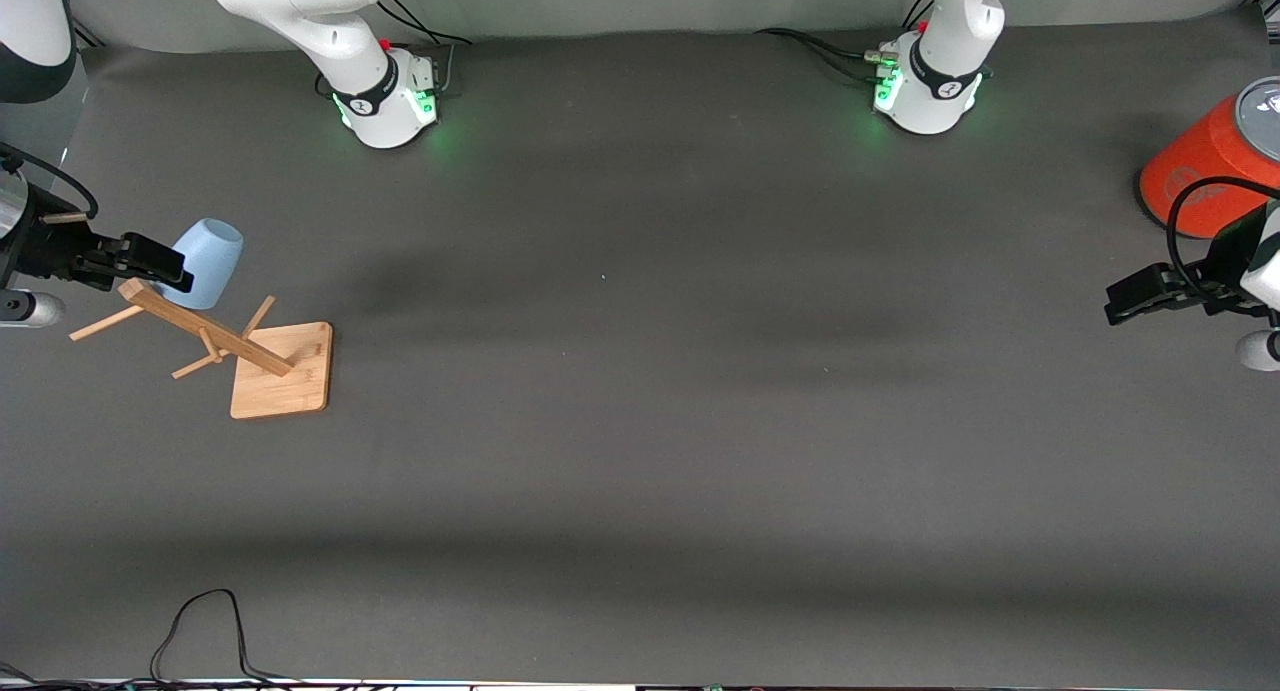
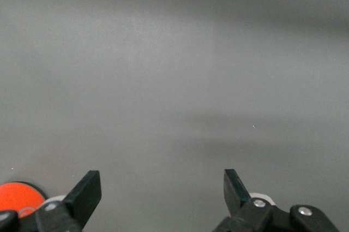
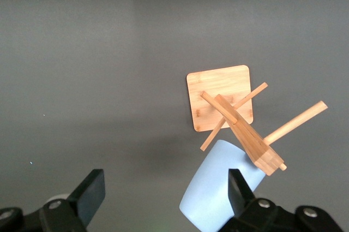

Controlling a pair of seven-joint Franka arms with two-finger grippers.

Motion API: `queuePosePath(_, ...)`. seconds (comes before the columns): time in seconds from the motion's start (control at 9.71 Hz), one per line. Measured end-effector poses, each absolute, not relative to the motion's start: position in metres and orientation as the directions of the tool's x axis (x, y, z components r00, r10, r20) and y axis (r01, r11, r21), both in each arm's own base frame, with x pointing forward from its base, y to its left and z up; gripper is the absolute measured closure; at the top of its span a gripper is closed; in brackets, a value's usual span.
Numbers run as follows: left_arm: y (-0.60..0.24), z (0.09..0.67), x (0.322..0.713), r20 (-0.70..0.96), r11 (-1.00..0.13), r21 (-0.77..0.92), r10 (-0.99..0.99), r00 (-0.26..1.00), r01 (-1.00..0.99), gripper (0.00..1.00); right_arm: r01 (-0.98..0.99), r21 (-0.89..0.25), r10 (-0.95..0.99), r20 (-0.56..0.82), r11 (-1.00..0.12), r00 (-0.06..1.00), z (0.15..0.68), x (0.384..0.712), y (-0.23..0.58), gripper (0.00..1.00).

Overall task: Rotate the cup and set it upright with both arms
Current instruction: 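Close the right gripper on the light blue cup hanging on the peg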

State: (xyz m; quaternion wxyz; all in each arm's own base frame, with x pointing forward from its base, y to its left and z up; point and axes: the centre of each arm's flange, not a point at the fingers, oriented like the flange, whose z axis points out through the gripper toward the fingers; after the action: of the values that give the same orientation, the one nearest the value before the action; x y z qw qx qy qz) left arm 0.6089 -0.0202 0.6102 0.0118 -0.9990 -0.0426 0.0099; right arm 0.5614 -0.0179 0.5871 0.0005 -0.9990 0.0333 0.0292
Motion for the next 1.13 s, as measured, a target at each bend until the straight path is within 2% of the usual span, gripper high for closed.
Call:
queuePosePath(0.82,-0.018,0.610,0.609,-0.018,-0.998,-0.024,0.054,0.998,0.054,0.00,-0.091,0.000,-0.091,-0.051,-0.996,0.995,0.592,0.557,-0.031,0.00)
queuePosePath(1.13,-0.019,0.610,0.610,-0.018,-0.998,-0.024,0.052,0.998,0.051,0.00,-0.202,-0.024,-0.200,-0.055,-0.979,0.978,0.592,0.511,-0.094,0.00)
